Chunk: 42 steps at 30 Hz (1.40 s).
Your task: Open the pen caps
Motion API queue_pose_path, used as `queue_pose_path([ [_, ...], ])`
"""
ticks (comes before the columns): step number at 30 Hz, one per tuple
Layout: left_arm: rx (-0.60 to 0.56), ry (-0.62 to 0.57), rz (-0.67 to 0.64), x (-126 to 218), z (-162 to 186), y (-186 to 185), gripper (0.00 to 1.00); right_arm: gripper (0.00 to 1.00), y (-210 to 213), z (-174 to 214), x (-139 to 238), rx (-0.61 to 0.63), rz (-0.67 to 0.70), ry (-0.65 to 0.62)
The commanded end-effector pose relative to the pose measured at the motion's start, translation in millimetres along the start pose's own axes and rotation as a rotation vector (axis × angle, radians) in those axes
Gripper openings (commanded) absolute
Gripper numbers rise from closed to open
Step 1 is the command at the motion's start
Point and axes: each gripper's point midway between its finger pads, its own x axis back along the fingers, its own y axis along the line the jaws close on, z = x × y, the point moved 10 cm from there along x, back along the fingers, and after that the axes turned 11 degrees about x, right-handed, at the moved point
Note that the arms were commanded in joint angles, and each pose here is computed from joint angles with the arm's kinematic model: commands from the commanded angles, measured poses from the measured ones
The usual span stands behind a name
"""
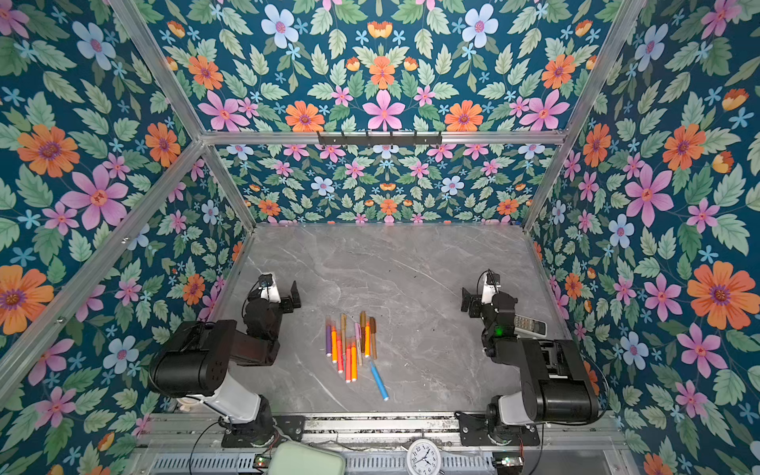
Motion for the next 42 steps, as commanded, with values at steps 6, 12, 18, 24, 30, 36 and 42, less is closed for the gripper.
queue_pose_path([
  [6,0.017,0.003,-0.02,-1.2,0.0,1.2,1.0,0.99,0.7,-0.6,0.3,0.004,0.005,-0.009],
  [12,0.014,0.002,-0.024,-0.7,0.4,1.5,1.0,0.99,0.6,-1.0,0.2,0.004,0.005,-0.01],
  [18,0.014,0.001,-0.028,-0.5,0.4,2.1,1.0,0.99,0.6,-0.9,0.1,0.004,0.005,-0.009],
  [24,0.014,0.001,-0.028,-0.7,0.2,2.0,1.0,0.99,0.5,-0.7,0.1,0.003,0.005,-0.008],
  [30,0.015,0.001,-0.025,-0.7,0.2,1.7,1.0,0.99,0.6,-1.2,0.0,0.004,0.005,-0.01],
  [36,0.017,0.002,-0.026,-1.0,0.2,1.8,1.0,0.99,-5.8,-1.1,-1.7,-0.036,0.066,0.012],
  [42,0.02,-0.019,-0.065,0.0,-2.9,3.7,1.0,0.99,-5.3,-1.8,-1.1,-0.028,0.084,0.004],
])
